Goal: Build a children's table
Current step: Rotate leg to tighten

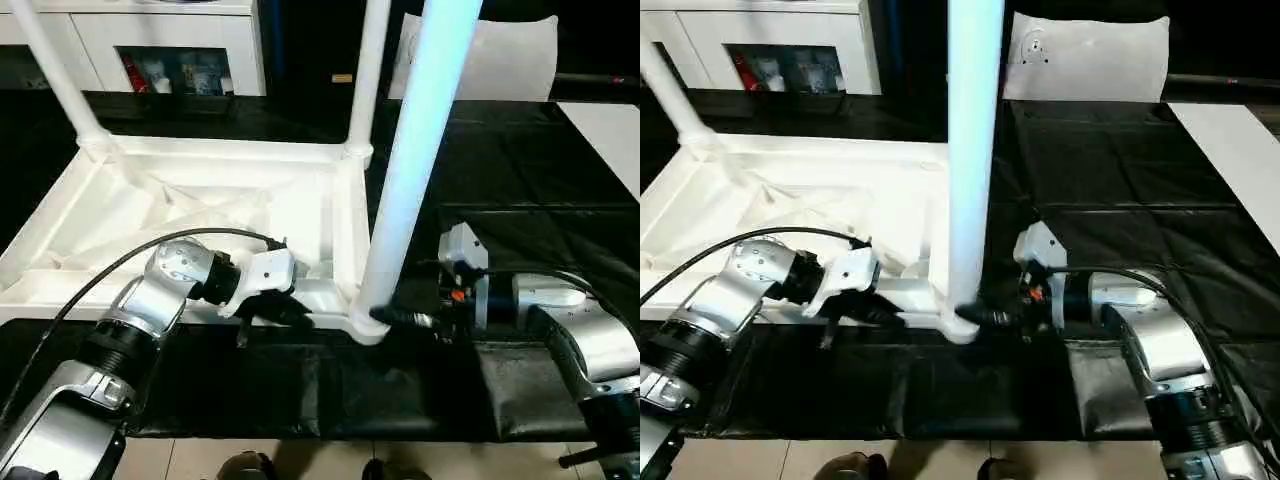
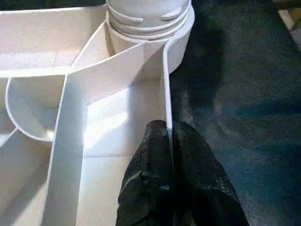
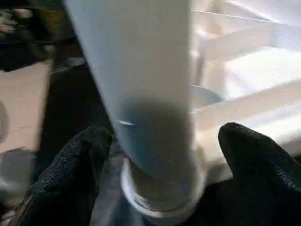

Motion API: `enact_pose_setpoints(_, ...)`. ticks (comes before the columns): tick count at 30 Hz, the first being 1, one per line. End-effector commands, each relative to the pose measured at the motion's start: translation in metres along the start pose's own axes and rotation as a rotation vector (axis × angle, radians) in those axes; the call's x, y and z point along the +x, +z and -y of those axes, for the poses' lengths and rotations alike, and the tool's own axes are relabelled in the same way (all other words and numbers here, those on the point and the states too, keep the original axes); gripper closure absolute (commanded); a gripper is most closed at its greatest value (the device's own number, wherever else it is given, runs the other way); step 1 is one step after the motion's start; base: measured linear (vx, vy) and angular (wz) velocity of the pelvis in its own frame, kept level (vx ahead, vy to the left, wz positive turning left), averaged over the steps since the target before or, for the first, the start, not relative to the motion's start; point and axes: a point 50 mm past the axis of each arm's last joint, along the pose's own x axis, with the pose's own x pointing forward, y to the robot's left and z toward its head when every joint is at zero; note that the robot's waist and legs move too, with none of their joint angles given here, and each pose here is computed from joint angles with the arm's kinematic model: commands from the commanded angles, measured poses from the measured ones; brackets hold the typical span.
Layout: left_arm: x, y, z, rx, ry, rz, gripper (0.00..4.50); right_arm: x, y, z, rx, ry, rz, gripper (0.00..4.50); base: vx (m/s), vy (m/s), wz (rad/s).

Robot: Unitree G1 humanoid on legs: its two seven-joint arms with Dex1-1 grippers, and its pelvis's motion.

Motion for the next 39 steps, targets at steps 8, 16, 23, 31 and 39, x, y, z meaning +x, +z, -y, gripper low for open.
enact_pose_setpoints(8, 0.002, 0.005, 0.003, 0.055, -0.065, -0.003, 4.5, 0.005, 0.001, 0.0, 0.022, 0.084, -0.006, 1.51, 0.0, 0.0, 0.0)
enact_pose_setpoints(16, 0.002, 0.004, 0.002, 0.051, -0.069, -0.004, 4.5, 0.004, -0.001, 0.0, 0.048, 0.127, -0.014, 2.07, 0.0, 0.0, 0.0)
enact_pose_setpoints(23, 0.005, 0.002, 0.003, -0.021, -0.034, 0.033, 4.5, 0.008, -0.007, -0.007, 0.111, 0.161, -0.003, 2.46, 0.0, 0.0, 0.0)
enact_pose_setpoints(31, 0.024, 0.011, -0.01, -0.159, 0.152, 0.098, 4.5, 0.038, -0.011, -0.01, 0.212, -0.062, 0.102, 2.49, 0.0, 0.0, 0.0)
enact_pose_setpoints(39, 0.051, 0.026, -0.03, -0.271, 0.339, 0.118, 4.5, 0.092, 0.01, -0.005, 0.332, -0.326, 0.209, 2.49, 0.0, 0.0, 0.0)
